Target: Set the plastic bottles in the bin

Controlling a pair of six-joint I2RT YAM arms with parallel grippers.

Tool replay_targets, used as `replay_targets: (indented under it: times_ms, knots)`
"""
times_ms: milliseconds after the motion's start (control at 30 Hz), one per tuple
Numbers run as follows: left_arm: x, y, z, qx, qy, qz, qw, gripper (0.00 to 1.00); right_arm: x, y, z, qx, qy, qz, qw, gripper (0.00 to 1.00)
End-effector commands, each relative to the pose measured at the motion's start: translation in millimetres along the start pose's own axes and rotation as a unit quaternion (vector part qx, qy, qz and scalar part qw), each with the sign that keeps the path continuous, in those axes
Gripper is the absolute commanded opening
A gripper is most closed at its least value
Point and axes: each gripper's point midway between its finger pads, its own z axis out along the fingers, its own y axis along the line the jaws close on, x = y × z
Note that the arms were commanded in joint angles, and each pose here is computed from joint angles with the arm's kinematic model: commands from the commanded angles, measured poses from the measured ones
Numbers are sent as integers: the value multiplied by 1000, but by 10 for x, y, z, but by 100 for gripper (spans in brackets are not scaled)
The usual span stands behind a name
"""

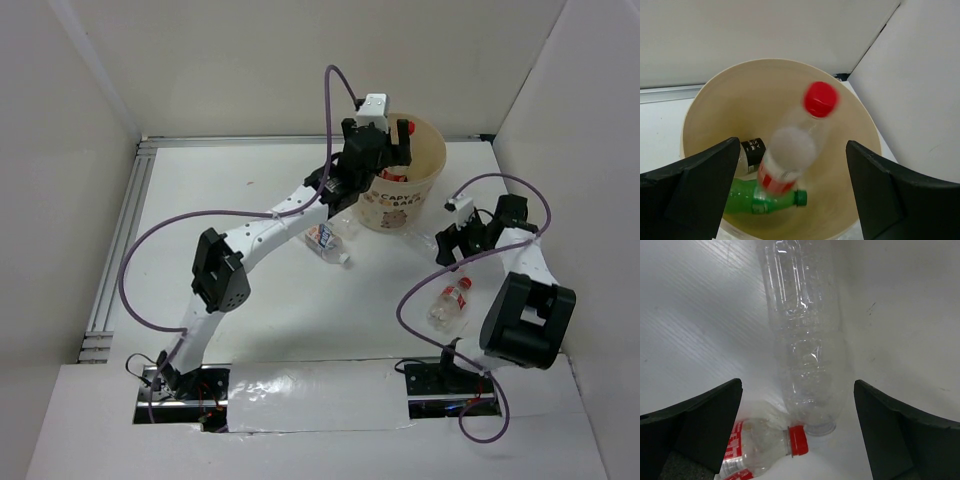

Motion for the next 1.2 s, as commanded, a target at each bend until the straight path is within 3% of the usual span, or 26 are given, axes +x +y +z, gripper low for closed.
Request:
replay_targets:
  times_ms: [0, 100, 167, 200, 233, 267, 333, 400, 433, 500, 567, 733, 933, 1033, 1100, 1167]
  knots:
    - [-681, -172, -201, 39, -56, -22, 997, 100, -7, -91, 203, -2, -8, -1, 1000, 99]
    - [-1062, -98, -523, 35, -76, -26, 996, 100, 61, -47, 390, -33, 13, -21, 999, 99]
    - [-753, 63, -713, 20, -30, -9, 999, 100, 118, -21, 466, -47, 27, -30, 998, 97]
    - [-1001, 162, -1000, 12, -43, -38, 998, 100, 190, 11, 548, -60, 39, -37, 997, 96]
    - [-553, 394, -1064, -17, 1, -30, 999, 100, 206, 51, 594, -69, 43, -38, 996, 93]
    - [-385, 532, -1186, -33, 22, -37, 999, 100, 259, 44, 614, -69, 53, -35, 996, 89]
    - [-267, 735, -1490, -54, 37, -91, 994, 100, 278, 43, 634, -76, 58, -34, 995, 71]
    - [384, 1093, -1694, -103, 102, -92, 985, 100, 262, 96, 549, -85, 64, -38, 994, 51]
    - [552, 1131, -1773, -112, 120, -131, 978, 100, 231, 52, 462, -82, 56, -47, 994, 46]
    - [972, 1348, -1900, -143, 162, -142, 966, 100, 145, 177, 240, -109, 32, -49, 992, 40]
    - [1161, 1435, -1955, -164, 183, -179, 953, 100, -105, 164, -72, -99, -5, -117, 988, 36]
    - [1657, 1653, -1741, -211, 238, -214, 924, 100, -679, 531, -796, -116, -81, -219, 965, 35]
    - [1737, 1705, -1494, -216, 254, -228, 915, 100, -1821, 518, -1412, -54, -220, -284, 932, 31]
    - [1748, 1734, -1458, -217, 253, -232, 914, 100, -2261, 463, -1486, -37, -266, -234, 934, 31]
    - [1796, 1784, -1443, -222, 258, -233, 911, 100, -2616, 400, -1434, -9, -293, -239, 926, 37]
    - [1904, 1797, -1419, -224, 267, -231, 908, 100, -2766, 304, -1195, 1, -279, -242, 929, 43]
